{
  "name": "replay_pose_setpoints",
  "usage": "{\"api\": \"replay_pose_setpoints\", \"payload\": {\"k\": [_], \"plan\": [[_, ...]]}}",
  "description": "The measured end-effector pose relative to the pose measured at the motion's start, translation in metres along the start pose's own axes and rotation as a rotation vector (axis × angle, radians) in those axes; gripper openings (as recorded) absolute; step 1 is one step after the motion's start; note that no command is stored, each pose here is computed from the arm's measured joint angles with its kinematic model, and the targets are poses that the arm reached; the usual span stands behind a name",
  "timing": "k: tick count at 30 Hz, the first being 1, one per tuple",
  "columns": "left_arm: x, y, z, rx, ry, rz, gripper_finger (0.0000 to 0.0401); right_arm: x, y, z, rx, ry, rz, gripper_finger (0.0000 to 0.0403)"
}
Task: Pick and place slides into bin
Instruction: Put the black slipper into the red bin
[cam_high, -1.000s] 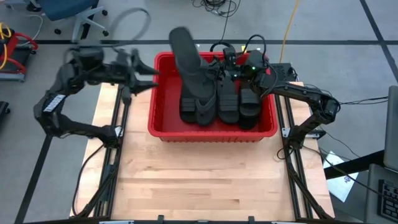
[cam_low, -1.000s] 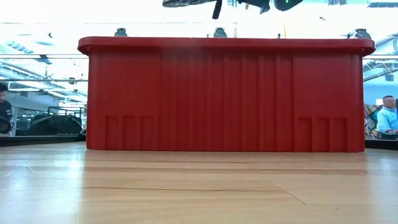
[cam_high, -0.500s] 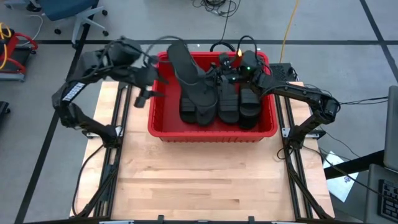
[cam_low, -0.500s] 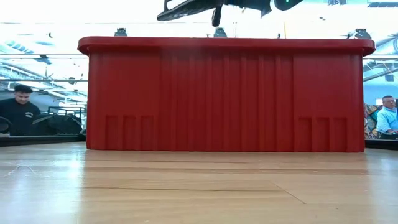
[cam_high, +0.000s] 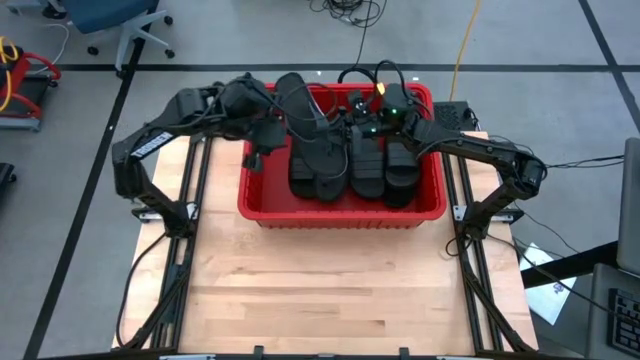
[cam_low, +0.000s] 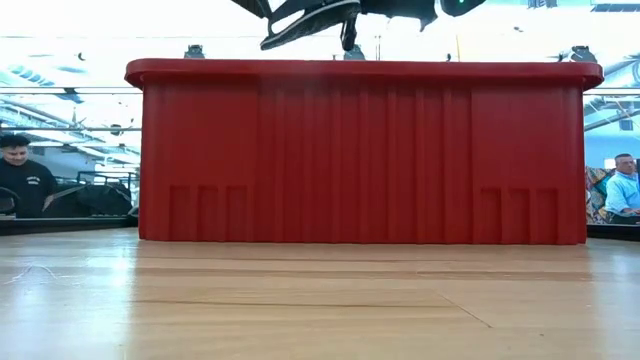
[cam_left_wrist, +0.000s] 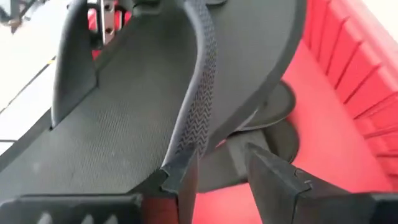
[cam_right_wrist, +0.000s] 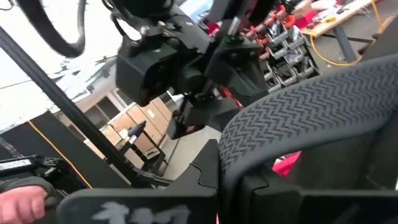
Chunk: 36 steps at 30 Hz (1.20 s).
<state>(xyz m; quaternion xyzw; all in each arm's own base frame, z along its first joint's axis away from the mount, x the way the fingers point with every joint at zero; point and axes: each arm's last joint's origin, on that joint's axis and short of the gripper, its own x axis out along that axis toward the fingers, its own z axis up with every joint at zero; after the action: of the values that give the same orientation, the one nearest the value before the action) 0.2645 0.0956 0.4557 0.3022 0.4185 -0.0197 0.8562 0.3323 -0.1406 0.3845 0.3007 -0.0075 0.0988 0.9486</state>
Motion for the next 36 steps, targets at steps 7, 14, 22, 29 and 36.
{"api": "replay_pose_setpoints", "payload": {"k": [7,14,22,29,36], "plan": [[-0.006,-0.007,0.008,0.023,0.013,0.016,0.0138,-0.001,-0.004,-0.004,0.008,0.037,-0.037,0.0000],[-0.021,-0.004,0.013,0.057,-0.010,0.080,0.0156,-0.001,-0.003,-0.003,0.001,0.029,-0.030,0.0000],[0.015,0.005,0.015,0.046,-0.009,0.001,0.0157,0.004,0.003,-0.006,0.009,0.027,-0.005,0.0000],[0.032,0.002,0.021,0.056,0.044,0.002,0.0157,0.005,0.003,-0.006,0.005,0.017,-0.019,0.0000],[0.027,-0.009,0.030,0.090,0.028,-0.018,0.0153,0.005,0.003,-0.007,-0.006,0.022,-0.019,0.0000]]}}
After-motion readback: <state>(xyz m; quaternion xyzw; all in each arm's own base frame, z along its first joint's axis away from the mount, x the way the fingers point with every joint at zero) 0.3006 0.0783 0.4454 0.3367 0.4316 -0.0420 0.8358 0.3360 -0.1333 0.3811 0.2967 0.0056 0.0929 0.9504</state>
